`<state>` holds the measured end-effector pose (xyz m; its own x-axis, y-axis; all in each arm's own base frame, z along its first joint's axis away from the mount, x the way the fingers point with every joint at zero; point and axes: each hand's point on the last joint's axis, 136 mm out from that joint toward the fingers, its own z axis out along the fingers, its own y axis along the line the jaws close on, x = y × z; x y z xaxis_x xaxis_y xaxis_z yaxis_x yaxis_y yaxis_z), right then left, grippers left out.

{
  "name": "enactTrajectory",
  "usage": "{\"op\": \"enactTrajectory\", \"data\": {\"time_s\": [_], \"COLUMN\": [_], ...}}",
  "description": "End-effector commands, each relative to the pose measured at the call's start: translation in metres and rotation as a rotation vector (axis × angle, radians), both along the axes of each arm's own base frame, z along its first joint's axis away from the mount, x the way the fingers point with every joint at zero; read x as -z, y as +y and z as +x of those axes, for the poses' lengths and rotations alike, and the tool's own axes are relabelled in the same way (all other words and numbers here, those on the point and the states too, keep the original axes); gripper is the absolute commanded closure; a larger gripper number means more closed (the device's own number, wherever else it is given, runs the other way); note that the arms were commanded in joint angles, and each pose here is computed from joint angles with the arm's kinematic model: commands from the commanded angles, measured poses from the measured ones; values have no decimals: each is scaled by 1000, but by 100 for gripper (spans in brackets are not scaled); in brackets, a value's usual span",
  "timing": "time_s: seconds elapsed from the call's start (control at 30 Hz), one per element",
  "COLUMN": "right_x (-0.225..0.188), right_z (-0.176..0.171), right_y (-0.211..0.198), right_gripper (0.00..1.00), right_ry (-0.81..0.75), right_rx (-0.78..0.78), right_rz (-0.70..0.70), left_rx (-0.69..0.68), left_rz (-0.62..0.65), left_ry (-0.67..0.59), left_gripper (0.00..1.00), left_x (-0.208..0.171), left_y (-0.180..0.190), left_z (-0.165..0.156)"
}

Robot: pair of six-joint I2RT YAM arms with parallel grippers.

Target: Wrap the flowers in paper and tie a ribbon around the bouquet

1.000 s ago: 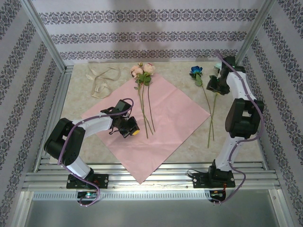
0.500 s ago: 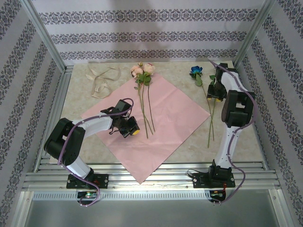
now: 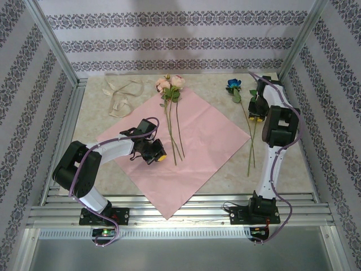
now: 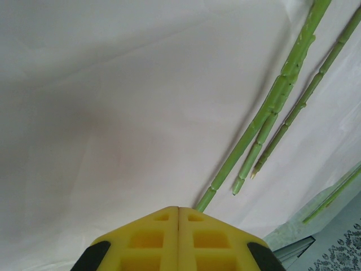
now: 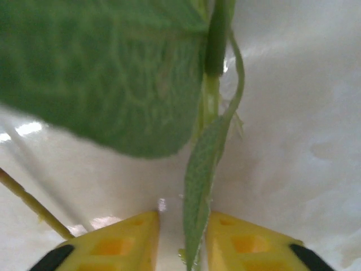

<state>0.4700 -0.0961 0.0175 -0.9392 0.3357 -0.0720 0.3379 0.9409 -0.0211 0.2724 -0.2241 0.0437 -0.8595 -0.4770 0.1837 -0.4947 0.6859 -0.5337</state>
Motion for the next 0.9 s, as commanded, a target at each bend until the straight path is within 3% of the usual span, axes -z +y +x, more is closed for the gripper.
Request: {"op": "enactTrajectory", "data": {"time_s": [0.0, 0.13, 0.33, 0.47, 0.53, 0.73, 0.87], "right_x": [6, -11, -118, -186, -201, -166, -123], "right_z": [-4, 1, 18, 18, 17, 21, 29], "right_y": [-4, -10, -7, 32, 65, 195, 254], "right_gripper": [82, 99, 100, 100, 100, 100, 100], "right_ry": [41, 6, -248, -431, -482, -431, -321], "right_rx": [-12, -27, -21, -37, -64, -160, -188], "right_rz": [-9, -75, -244, -238, -167, 160, 266], "left_rx": [-5, -3, 0, 0, -1, 5, 10], "left_rz": [-2, 2, 4, 5, 4, 3, 8], "left_ry": [-1, 2, 5, 4, 5, -6, -8], "left_gripper": [100, 100, 100, 100, 100, 100, 100], "left_x": [-6, -6, -5, -4, -3, -5, -7], "left_y": [-1, 0, 0, 0, 0, -1, 0], "left_z": [4, 3, 2, 1, 1, 4, 4]}}
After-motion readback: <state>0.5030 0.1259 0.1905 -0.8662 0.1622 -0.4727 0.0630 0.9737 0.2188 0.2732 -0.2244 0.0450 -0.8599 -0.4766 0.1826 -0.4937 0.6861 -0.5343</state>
